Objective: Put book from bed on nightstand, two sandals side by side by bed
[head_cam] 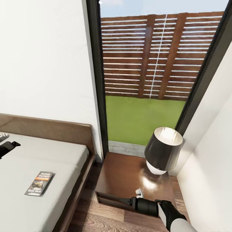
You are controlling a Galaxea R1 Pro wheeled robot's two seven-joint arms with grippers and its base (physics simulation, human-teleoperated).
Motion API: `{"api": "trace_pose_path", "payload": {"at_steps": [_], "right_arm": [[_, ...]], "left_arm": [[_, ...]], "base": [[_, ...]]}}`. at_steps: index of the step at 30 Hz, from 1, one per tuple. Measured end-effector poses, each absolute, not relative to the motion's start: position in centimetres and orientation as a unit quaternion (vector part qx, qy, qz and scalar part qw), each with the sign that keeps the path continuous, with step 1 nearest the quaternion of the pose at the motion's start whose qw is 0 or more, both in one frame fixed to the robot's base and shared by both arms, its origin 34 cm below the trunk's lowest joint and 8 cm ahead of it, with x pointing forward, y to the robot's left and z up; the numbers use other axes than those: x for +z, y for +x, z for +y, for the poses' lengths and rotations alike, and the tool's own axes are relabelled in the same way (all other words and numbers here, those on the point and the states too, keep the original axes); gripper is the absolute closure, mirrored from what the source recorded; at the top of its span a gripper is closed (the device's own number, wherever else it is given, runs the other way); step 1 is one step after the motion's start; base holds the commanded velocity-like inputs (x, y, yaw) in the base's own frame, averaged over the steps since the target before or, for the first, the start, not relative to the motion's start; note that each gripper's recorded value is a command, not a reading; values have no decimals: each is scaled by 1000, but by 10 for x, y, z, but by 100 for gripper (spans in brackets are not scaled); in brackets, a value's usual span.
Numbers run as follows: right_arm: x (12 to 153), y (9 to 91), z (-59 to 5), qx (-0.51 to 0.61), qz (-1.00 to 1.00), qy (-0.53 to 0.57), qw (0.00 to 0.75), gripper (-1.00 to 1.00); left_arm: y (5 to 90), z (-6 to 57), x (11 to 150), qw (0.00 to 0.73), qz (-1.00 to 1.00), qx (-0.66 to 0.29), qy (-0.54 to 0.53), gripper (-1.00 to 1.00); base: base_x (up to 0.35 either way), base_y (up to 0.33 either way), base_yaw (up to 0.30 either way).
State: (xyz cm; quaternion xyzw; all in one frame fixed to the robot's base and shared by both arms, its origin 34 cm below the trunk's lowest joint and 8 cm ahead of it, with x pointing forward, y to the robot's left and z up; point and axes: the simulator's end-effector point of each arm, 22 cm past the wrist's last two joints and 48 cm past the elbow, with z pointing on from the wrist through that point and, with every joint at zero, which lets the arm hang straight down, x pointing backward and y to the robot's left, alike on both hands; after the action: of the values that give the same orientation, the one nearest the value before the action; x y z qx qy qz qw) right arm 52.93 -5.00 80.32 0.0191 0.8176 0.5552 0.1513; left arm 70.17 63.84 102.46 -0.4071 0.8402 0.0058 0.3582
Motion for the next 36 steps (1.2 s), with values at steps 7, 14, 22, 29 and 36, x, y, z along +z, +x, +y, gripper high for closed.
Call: {"api": "trace_pose_path", "payload": {"at_steps": [7, 14, 22, 29, 36], "right_arm": [[799, 527, -50, 555, 818, 22, 147, -100], [794, 525, -50, 555, 819, 25, 142, -100], [790, 523, -50, 556, 820, 29, 137, -100], [785, 521, -50, 555, 820, 32, 132, -100], [781, 518, -50, 555, 821, 35, 127, -100]], "left_arm": [[702, 639, 1018, 354, 842, 8, -407, -100], [702, 639, 1012, 349, 844, 10, -407, -100], [703, 638, 1004, 343, 846, 11, -407, -100], [703, 637, 997, 339, 848, 14, -407, -100], [704, 637, 991, 334, 850, 16, -407, -100]], "base": [[0, 0, 0], [0, 0, 0], [0, 0, 0], [0, 0, 0], [0, 0, 0]]}}
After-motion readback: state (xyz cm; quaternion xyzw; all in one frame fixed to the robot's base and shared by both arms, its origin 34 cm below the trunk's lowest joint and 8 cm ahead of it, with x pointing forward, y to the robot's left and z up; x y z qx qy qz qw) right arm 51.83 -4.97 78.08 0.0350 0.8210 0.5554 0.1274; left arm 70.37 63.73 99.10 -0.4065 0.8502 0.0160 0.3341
